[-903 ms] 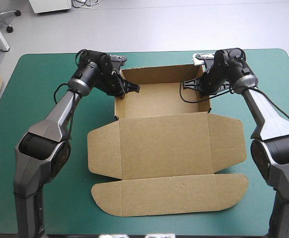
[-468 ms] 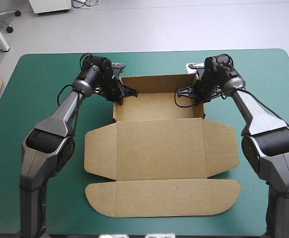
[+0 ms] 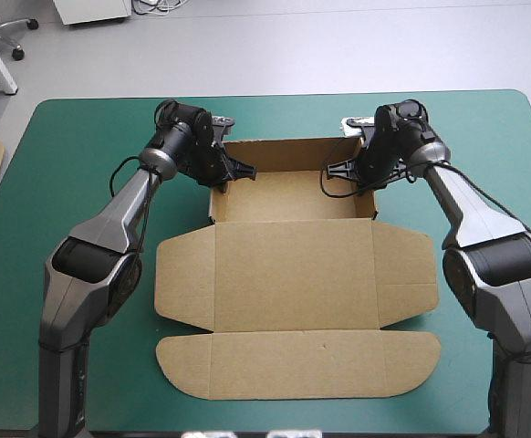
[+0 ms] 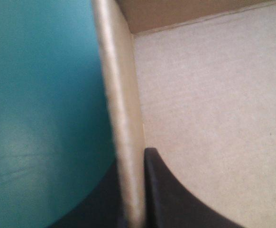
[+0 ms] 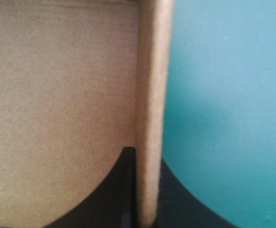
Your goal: Fold the box
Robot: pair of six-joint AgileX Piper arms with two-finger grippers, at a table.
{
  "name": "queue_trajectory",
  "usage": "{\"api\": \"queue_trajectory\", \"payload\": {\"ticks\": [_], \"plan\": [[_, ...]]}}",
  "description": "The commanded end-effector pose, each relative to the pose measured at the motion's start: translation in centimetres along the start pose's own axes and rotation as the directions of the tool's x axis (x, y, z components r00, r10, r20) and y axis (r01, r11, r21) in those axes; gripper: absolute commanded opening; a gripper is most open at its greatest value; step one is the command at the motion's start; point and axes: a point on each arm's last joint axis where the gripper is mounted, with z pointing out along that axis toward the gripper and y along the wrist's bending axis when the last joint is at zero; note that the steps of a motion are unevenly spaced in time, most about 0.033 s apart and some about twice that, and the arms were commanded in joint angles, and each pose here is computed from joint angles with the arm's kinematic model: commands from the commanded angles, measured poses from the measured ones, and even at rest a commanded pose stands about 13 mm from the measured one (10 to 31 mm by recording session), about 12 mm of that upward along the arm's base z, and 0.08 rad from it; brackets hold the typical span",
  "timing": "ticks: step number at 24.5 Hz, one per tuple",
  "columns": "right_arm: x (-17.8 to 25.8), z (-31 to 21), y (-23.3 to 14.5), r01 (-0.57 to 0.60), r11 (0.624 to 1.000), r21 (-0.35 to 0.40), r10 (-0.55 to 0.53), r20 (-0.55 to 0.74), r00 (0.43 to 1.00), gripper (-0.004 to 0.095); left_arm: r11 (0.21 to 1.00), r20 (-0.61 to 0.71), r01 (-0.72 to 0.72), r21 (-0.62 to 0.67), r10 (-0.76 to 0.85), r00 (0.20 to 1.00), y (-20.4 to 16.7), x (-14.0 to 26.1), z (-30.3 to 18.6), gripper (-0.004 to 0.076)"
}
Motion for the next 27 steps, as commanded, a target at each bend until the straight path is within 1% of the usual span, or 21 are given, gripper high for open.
{"api": "queue_trajectory", "payload": {"ticks": [1, 10, 13, 15, 16, 17, 18, 19, 20, 21, 22, 24, 25, 26, 27], "plan": [[-0.2, -2.5, 0.6, 0.040, 0.999, -0.016, -0.039, 0.057, 0.998, -0.0013, 0.994, 0.142, -0.066, -0.090, 0.079, 0.987, -0.3, -1.0, -2.3, -0.0015], [0.0, -3.1, 0.7, 0.078, 0.997, -0.022, -0.076, 0.058, 0.995, -0.0007, 0.991, 0.129, -0.081, -0.106, 0.094, 0.987, -0.5, -0.8, -2.4, -0.0014], [0.0, -3.6, 0.8, 0.078, 0.997, -0.025, -0.076, 0.069, 0.995, 0.0054, 0.992, 0.141, -0.079, -0.100, 0.093, 0.986, -0.6, -0.9, -2.7, -0.0013], [0.0, -4.1, 0.8, 0.080, 0.997, -0.024, -0.078, 0.080, 0.994, 0.0115, 0.992, 0.141, -0.079, -0.100, 0.093, 0.986, -0.6, -0.9, -2.8, 0.0015], [0.0, -4.4, 0.7, 0.080, 0.997, -0.020, -0.078, 0.086, 0.993, 0.0135, 0.992, 0.134, -0.079, -0.101, 0.092, 0.987, -0.5, -0.8, -2.8, 0.0051], [0.1, -4.9, 0.7, 0.081, 0.997, -0.019, -0.079, 0.098, 0.992, 0.0166, 0.993, 0.124, -0.076, -0.092, 0.087, 0.988, -0.6, -0.7, -2.9, 0.0155], [0.1, -5.2, 0.7, 0.082, 0.996, -0.020, -0.079, 0.104, 0.991, 0.0168, 0.994, 0.119, -0.072, -0.077, 0.081, 0.990, -0.7, -0.6, -2.8, 0.0206], [0.2, -5.6, 0.7, 0.082, 0.996, -0.020, -0.080, 0.108, 0.991, 0.0168, 0.996, 0.116, -0.070, -0.047, 0.075, 0.990, -1.0, -0.6, -2.8, 0.0333], [0.2, -5.7, 0.7, 0.083, 0.996, -0.019, -0.081, 0.112, 0.990, 0.0168, 0.997, 0.117, -0.068, -0.036, 0.071, 0.991, -1.1, -0.6, -2.8, 0.0375], [0.3, -6.0, 0.7, 0.086, 0.996, -0.019, -0.084, 0.112, 0.990, 0.0173, 0.998, 0.119, -0.060, -0.007, 0.061, 0.991, -1.4, -0.6, -3.0, 0.0437], [0.3, -6.1, 0.7, 0.089, 0.996, -0.018, -0.086, 0.111, 0.990, 0.0178, 0.998, 0.121, -0.059, 0.000, 0.058, 0.991, -1.4, -0.6, -3.1, 0.0444], [0.5, -6.5, 0.7, 0.095, 0.995, -0.018, -0.092, 0.111, 0.990, 0.0252, 0.998, 0.153, -0.054, 0.029, 0.049, 0.987, -1.7, -0.8, -4.2, 0.0443], [0.5, -6.8, 0.6, 0.094, 0.995, -0.016, -0.091, 0.117, 0.989, 0.0378, 0.998, 0.179, -0.059, 0.031, 0.053, 0.983, -1.8, -1.0, -5.0, 0.0444], [0.5, -7.1, 0.5, 0.087, 0.996, -0.010, -0.085, 0.123, 0.989, 0.0484, 0.997, 0.195, -0.066, 0.031, 0.059, 0.979, -1.8, -1.1, -5.6, 0.0444], [0.5, -7.3, 0.5, 0.084, 0.996, -0.007, -0.083, 0.128, 0.988, 0.0562, 0.997, 0.207, -0.074, 0.031, 0.066, 0.976, -1.8, -1.1, -6.1, 0.0444]]}}
